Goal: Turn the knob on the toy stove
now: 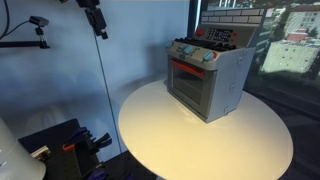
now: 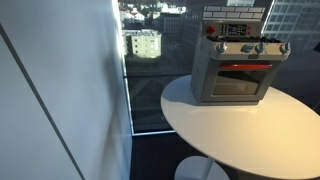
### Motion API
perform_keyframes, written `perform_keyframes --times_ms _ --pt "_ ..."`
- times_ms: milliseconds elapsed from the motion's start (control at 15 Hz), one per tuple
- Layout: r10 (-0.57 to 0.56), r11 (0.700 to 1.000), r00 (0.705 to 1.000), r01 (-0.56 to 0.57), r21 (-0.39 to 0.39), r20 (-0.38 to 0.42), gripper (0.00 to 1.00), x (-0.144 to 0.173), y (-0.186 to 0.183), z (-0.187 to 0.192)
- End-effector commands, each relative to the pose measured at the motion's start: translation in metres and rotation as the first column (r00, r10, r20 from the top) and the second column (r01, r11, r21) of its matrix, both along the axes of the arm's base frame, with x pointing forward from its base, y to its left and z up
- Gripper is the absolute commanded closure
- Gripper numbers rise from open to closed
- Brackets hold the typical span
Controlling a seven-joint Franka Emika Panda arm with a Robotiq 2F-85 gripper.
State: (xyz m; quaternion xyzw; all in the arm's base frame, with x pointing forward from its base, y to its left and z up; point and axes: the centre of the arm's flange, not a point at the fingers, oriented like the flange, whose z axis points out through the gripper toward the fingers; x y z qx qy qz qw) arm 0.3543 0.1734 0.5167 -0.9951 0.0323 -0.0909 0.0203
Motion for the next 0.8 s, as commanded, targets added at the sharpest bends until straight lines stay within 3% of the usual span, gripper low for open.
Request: perform_keyframes --times_ms 0,733 --pt "-0.030 1.000 0.999 0.030 0.008 0.024 0.00 0.028 -0.007 0.026" --pt "-0.162 0.983 0.978 0.171 -0.059 0.131 0.00 0.080 -0.067 0.066"
